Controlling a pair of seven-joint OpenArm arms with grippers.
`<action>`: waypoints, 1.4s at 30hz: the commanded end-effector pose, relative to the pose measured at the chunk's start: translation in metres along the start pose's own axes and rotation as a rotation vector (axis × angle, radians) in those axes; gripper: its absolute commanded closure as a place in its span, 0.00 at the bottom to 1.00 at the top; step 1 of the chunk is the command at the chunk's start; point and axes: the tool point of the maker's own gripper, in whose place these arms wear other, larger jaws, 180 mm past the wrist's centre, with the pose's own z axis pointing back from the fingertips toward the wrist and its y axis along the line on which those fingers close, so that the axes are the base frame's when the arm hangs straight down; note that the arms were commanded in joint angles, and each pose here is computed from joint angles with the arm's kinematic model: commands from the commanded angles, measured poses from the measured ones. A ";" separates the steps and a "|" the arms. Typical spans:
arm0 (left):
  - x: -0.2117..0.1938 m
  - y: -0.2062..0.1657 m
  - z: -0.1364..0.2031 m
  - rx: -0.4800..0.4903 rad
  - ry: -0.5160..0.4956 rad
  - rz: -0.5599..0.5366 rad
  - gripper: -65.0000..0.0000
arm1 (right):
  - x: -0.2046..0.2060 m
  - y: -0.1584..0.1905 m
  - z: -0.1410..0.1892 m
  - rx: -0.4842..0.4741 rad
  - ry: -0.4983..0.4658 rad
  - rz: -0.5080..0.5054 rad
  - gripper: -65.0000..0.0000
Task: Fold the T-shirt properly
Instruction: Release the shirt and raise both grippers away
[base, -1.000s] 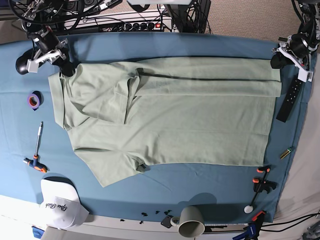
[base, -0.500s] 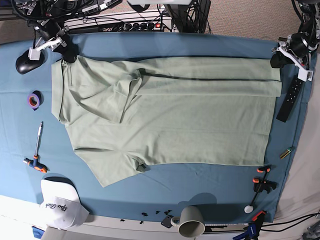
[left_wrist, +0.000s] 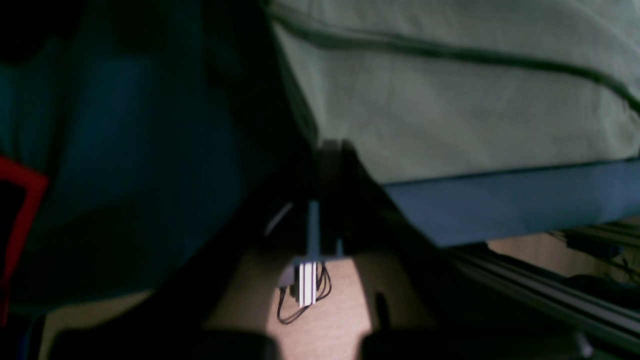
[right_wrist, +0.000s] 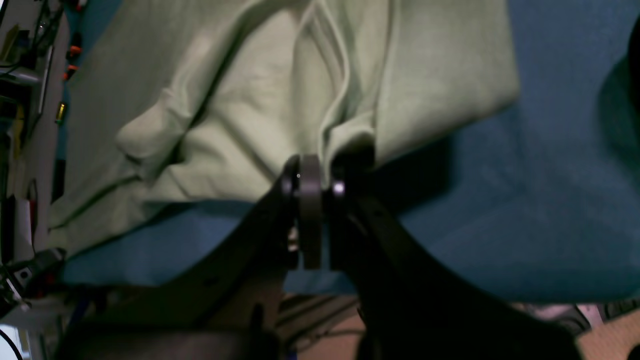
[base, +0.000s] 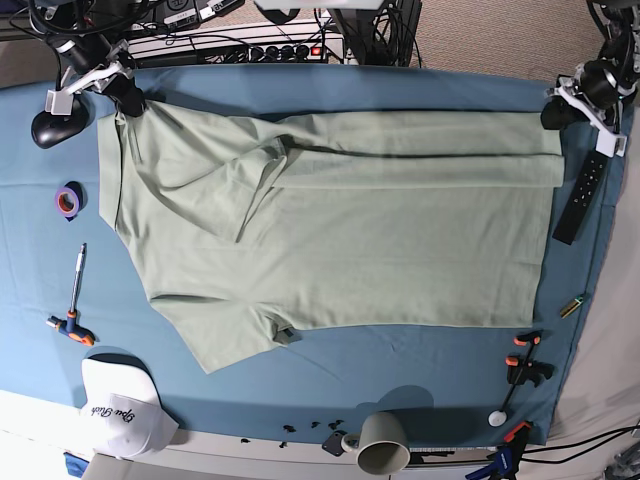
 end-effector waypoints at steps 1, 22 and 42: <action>-0.003 0.008 0.006 0.033 0.036 -0.025 1.00 | 0.010 0.002 0.005 0.003 -0.029 0.029 1.00; 0.000 0.016 0.014 0.050 0.063 -0.058 1.00 | 0.003 -0.025 0.036 -0.106 -0.025 0.013 1.00; -0.015 0.018 0.018 0.056 0.091 -0.042 1.00 | 0.002 -0.026 0.036 -0.111 -0.021 0.013 1.00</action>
